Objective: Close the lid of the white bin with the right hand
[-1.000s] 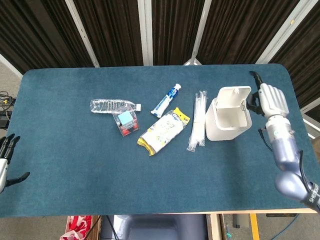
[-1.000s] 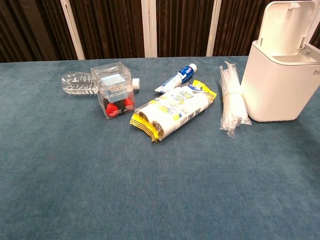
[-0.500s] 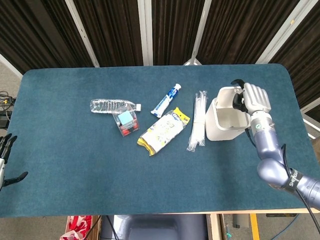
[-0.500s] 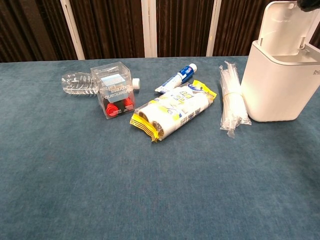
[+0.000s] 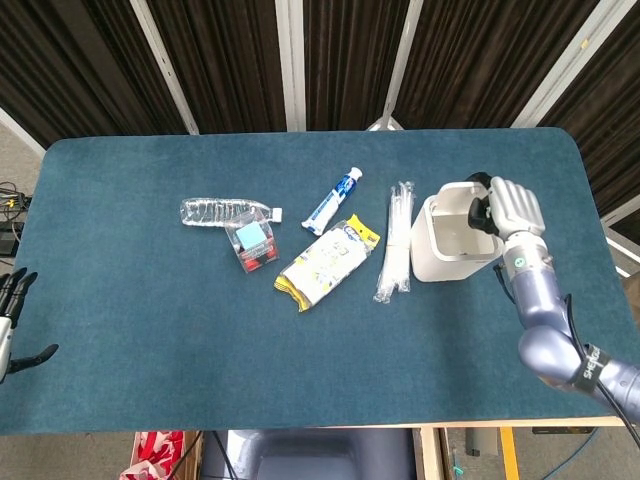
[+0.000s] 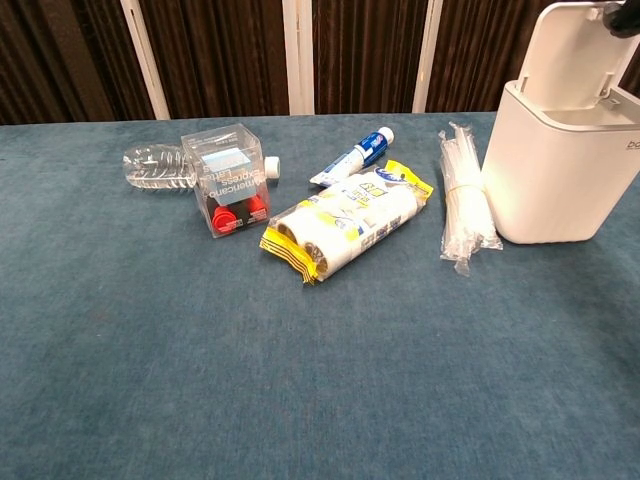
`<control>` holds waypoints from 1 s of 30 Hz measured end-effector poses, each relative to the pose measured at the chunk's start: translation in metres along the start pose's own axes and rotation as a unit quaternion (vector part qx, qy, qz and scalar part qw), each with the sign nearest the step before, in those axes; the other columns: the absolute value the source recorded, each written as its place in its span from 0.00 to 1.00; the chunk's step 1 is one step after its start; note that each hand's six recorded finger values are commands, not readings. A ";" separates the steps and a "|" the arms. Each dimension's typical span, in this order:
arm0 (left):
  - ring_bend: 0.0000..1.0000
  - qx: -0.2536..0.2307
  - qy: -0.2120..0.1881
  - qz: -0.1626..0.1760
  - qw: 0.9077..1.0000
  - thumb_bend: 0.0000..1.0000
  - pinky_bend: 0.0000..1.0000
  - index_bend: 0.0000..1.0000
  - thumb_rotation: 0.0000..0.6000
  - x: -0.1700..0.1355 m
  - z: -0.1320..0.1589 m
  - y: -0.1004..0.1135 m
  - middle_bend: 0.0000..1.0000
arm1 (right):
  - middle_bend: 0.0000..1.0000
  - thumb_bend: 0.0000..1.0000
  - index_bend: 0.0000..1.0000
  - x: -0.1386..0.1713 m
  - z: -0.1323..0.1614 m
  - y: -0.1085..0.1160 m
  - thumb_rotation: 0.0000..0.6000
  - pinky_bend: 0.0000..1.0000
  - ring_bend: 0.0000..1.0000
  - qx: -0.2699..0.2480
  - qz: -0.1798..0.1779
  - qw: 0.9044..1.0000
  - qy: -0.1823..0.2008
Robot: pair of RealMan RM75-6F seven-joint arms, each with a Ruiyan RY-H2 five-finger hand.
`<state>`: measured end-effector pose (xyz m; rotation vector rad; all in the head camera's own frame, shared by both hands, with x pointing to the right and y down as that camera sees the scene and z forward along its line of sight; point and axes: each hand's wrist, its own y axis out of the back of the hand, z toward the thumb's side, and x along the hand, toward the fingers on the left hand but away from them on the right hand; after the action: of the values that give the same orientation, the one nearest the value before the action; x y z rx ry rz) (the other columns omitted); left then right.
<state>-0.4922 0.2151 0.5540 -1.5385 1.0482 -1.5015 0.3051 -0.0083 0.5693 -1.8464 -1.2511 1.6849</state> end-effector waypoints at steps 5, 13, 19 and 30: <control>0.00 0.001 -0.006 0.001 1.000 0.00 0.00 0.00 1.00 0.000 0.003 0.000 0.00 | 0.86 0.77 0.32 0.017 -0.003 -0.005 1.00 0.83 0.96 -0.005 0.011 1.000 0.011; 0.00 0.003 -0.009 0.001 1.000 0.00 0.00 0.00 1.00 -0.001 0.005 -0.001 0.00 | 0.86 0.77 0.32 0.034 -0.017 -0.012 1.00 0.83 0.96 -0.013 0.021 1.000 0.010; 0.00 0.003 -0.010 0.000 1.000 0.00 0.00 0.00 1.00 -0.001 0.006 -0.001 0.00 | 0.86 0.77 0.32 0.044 -0.026 -0.021 1.00 0.83 0.96 -0.016 0.033 0.999 0.008; 0.00 0.004 -0.012 0.002 1.000 0.00 0.00 0.00 1.00 -0.001 0.007 -0.001 0.00 | 0.86 0.77 0.32 0.054 -0.032 -0.037 1.00 0.83 0.96 -0.021 0.049 0.999 0.012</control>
<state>-0.4849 0.2160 0.5538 -1.5441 1.0305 -1.4790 0.3162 0.0642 0.5713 -1.9772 -1.2143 1.6917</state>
